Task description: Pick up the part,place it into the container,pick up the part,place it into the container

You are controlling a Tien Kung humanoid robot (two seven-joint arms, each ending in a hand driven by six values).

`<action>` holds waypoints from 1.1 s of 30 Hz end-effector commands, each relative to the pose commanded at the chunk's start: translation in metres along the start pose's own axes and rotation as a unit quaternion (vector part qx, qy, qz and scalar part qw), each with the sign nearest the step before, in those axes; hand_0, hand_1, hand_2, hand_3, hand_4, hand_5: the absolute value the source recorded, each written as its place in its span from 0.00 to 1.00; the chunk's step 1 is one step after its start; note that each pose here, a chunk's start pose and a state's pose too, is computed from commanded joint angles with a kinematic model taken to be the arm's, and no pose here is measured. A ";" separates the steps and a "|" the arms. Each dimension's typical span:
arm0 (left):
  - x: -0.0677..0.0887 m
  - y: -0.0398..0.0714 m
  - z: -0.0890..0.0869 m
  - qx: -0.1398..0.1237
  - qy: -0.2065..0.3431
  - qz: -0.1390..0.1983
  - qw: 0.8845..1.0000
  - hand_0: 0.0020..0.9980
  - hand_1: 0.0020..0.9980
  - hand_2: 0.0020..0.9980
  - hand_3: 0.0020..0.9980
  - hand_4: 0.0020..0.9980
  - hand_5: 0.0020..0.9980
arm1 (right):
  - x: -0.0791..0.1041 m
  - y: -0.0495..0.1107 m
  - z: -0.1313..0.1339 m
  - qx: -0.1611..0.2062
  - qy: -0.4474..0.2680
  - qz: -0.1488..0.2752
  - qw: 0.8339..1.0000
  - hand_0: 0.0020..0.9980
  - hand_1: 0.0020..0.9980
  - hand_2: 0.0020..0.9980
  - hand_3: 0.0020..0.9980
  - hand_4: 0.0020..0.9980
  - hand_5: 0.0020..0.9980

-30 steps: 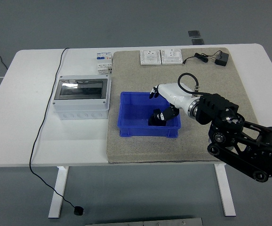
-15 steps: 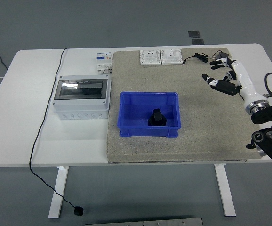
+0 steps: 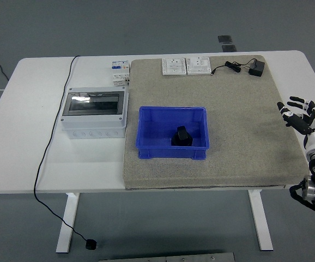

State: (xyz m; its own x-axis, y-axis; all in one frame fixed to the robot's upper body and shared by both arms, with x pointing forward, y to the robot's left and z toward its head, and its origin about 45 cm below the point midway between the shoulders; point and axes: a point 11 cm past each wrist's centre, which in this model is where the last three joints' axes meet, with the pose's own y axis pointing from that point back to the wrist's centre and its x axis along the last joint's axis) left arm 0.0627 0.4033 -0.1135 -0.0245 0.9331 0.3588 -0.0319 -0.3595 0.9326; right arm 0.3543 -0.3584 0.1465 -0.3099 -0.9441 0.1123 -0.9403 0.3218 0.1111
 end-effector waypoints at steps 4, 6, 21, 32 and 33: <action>0.000 0.000 0.001 -0.001 0.000 0.001 1.000 0.72 0.59 0.70 0.58 0.61 0.48 | -0.009 -0.003 -0.002 -0.012 -0.035 -0.005 0.999 0.31 0.34 0.63 0.61 0.80 0.26; 0.000 0.000 0.001 -0.001 -0.001 0.001 1.000 0.72 0.59 0.70 0.58 0.61 0.48 | -0.014 -0.004 -0.004 -0.012 -0.044 -0.009 0.999 0.31 0.34 0.63 0.61 0.80 0.26; -0.002 0.000 0.002 -0.003 0.002 -0.003 1.000 0.72 0.60 0.71 0.58 0.61 0.48 | -0.041 0.003 -0.027 -0.006 -0.136 -0.046 0.990 0.32 0.35 0.63 0.61 0.80 0.30; -0.001 0.001 0.007 -0.008 0.001 -0.005 1.000 0.72 0.60 0.70 0.58 0.61 0.47 | -0.028 0.006 -0.030 0.005 -0.117 -0.030 0.993 0.32 0.35 0.63 0.61 0.81 0.30; -0.001 0.001 0.007 -0.008 0.000 -0.004 1.000 0.72 0.60 0.70 0.58 0.61 0.47 | -0.025 0.005 -0.032 0.011 -0.111 -0.027 0.993 0.32 0.35 0.63 0.61 0.81 0.30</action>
State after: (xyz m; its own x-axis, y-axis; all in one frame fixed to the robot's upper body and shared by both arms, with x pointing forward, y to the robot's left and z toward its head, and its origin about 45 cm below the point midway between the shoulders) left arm 0.0700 0.4024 -0.1127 -0.0250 0.9362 0.3507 -0.0490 -0.3515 0.9349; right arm 0.3616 -0.3310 0.1758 -0.2804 -0.9531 -0.1135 -0.9583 0.2712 0.0900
